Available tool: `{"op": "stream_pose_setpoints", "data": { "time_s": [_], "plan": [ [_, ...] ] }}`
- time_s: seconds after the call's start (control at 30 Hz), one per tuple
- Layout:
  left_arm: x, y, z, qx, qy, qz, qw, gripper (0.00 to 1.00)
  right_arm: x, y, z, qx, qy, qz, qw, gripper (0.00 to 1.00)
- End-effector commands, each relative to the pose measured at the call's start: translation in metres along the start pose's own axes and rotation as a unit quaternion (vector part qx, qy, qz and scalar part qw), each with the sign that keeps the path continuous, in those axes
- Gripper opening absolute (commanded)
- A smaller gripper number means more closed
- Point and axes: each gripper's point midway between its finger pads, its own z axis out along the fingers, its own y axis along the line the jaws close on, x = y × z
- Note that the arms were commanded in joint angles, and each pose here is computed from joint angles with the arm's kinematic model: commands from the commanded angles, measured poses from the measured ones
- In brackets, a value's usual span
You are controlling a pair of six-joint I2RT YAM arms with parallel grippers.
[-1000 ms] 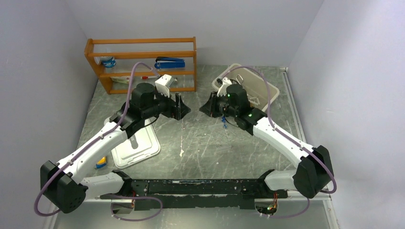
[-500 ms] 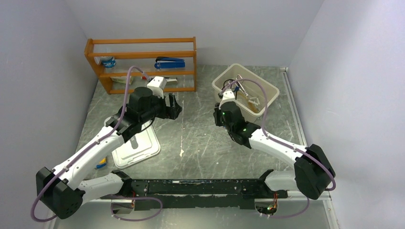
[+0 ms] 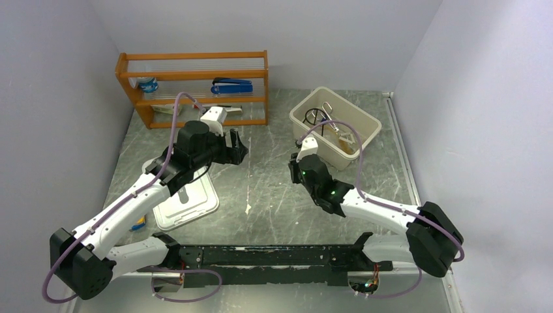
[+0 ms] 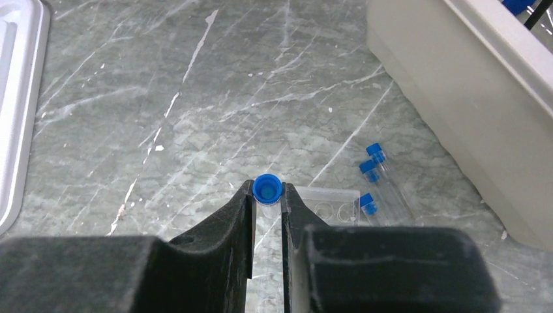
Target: Organize the chemistry lab equipment
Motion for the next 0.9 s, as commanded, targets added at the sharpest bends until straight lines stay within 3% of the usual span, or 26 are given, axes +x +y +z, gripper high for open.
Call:
{"op": "stream_pose_setpoints", "data": {
  "time_s": [0.0,0.67,0.87],
  "plan": [
    [-0.005,0.001,-0.001,-0.007,-0.014,-0.005,1.000,0.85,0.002,0.001,0.003,0.005,-0.019,0.018,1.000,0.00],
    [-0.002,-0.007,0.007,0.014,-0.006,-0.009,1.000,0.84,0.031,-0.001,0.023,0.023,-0.004,0.012,1.000,0.00],
    [-0.001,-0.005,0.007,0.009,-0.004,-0.011,1.000,0.84,0.041,0.010,0.018,-0.020,0.011,0.005,1.000,0.00]
  ]
}}
